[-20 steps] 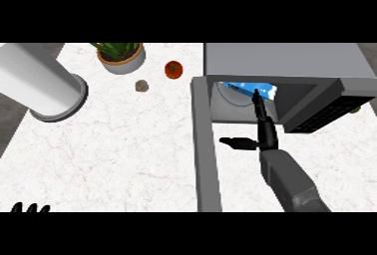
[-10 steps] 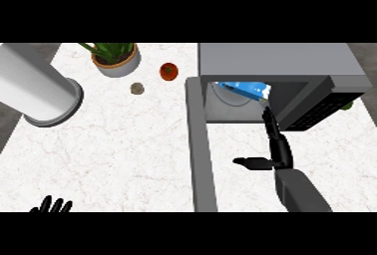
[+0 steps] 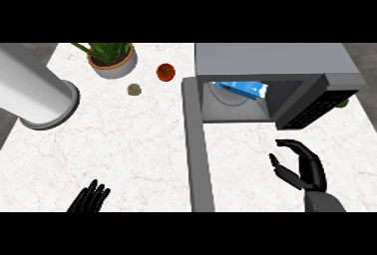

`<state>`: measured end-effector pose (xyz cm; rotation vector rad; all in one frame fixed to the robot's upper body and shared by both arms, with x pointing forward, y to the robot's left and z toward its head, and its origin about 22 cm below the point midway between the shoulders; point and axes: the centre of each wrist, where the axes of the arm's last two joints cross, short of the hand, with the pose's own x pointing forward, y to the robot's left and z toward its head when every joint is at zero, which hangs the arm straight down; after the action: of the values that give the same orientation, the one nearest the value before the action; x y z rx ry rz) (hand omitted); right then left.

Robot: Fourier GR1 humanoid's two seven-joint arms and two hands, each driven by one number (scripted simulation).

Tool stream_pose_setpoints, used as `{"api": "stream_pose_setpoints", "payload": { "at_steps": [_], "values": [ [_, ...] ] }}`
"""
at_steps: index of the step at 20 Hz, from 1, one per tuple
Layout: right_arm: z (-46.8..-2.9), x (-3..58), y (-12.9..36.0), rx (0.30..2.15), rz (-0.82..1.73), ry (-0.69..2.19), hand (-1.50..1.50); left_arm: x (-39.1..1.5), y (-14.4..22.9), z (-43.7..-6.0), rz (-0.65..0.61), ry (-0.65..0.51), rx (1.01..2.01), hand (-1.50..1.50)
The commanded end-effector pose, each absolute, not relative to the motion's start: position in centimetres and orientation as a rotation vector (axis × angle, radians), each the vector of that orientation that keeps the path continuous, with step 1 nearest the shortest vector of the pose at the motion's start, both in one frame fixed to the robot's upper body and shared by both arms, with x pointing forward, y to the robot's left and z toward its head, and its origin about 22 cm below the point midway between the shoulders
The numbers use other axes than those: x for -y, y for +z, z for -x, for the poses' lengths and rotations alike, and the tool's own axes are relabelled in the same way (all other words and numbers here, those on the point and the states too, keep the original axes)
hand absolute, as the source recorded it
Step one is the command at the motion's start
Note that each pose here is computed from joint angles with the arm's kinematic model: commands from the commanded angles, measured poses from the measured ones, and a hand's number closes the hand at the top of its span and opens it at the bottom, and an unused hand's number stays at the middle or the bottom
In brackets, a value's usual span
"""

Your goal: Pick up the milk, place it into the microwave and close the microwave

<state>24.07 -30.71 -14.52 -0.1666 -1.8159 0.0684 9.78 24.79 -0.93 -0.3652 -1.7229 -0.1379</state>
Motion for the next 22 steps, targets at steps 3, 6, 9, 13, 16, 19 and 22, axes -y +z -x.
{"api": "stream_pose_setpoints", "payload": {
  "at_steps": [3,6,9,13,16,19,22],
  "values": [
    [-20.7,35.3,-13.4,1.814,0.163,0.014,-1.50,-22.5,-2.7,-11.8,0.388,-0.317,1.686,1.50],
    [-19.8,36.8,-12.0,1.834,0.191,-0.014,-1.50,-21.4,-2.6,-13.7,0.411,-0.382,1.699,1.50],
    [-16.8,38.5,-13.6,1.839,0.193,-0.077,-1.50,-18.5,-1.8,-13.9,0.425,-0.370,1.687,1.50],
    [-16.3,41.2,-11.8,1.826,0.252,-0.093,-1.50,-17.0,-4.0,-17.0,0.312,-0.366,1.736,1.50],
    [-13.0,43.0,-12.1,1.834,0.232,-0.113,-1.50,-16.6,-2.6,-18.6,0.264,-0.391,1.733,1.50],
    [-15.1,42.9,-11.5,1.847,0.222,-0.112,-1.50,-13.9,-2.1,-20.1,0.342,-0.560,1.664,1.50],
    [-14.7,44.3,-10.4,1.836,0.194,-0.085,-1.50,-12.7,-3.5,-22.2,0.394,-0.719,1.526,1.50]
  ]
}}
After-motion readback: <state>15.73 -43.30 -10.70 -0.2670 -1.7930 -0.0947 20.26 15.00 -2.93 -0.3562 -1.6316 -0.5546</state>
